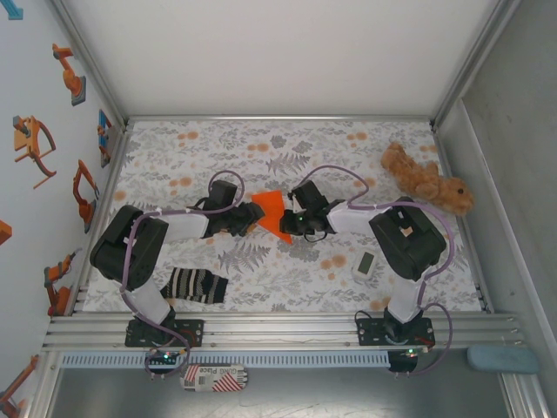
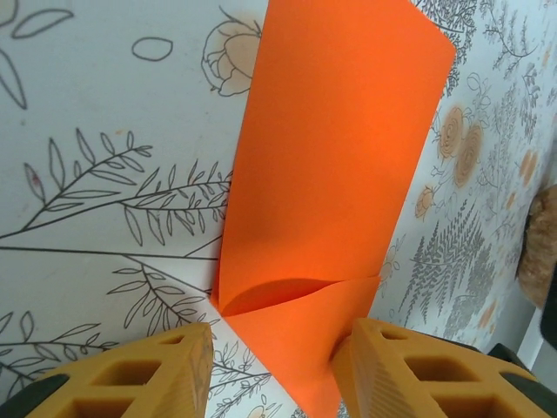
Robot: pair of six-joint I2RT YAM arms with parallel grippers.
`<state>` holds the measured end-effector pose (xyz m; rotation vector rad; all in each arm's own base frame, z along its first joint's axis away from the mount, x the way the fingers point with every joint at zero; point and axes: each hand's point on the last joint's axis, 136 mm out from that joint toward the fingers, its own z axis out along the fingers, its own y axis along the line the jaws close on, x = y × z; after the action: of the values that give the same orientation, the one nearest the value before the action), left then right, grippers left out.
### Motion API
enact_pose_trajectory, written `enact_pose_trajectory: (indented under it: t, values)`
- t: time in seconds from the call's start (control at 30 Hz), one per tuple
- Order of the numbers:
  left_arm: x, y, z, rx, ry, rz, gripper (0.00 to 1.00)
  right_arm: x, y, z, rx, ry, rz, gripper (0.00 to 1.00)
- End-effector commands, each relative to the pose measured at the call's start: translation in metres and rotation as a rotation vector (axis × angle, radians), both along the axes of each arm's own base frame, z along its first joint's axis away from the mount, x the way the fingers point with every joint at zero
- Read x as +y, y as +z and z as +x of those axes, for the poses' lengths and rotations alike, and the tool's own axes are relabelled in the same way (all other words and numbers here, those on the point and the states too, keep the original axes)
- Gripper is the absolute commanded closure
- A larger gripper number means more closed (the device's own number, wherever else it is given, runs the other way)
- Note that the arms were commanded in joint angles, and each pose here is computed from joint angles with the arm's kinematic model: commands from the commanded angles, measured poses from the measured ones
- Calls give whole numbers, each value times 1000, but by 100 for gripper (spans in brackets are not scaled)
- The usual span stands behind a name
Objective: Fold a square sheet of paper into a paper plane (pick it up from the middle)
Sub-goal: Fourth fold the wing at the center of the table.
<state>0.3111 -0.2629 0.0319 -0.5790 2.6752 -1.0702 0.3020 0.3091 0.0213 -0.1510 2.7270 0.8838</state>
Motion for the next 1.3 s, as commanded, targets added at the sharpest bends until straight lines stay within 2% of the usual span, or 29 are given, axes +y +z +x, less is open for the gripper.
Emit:
enact_pose_trajectory:
  t: [0.0,0.1,0.3,0.67,1.03,1.27]
  values:
    - [-1,-3,0,25,6,12,55,2,11,5,-15,-26,63,92]
    - [-2,-6,-1,33,3,9,55,-1,13,9,-22,-40,63,91]
    - [-5,-6,0,38,6,-16,56,-4,-6,2,47,-64,67,91]
    - [-8,-8,1,49,7,-34,64,-18,-28,-7,146,-124,113,91]
    - [-16,3,10,25,-10,-68,70,-20,-31,-9,153,-122,109,91]
    - [-21,10,14,-1,-32,-87,70,-21,-31,-9,150,-121,109,91]
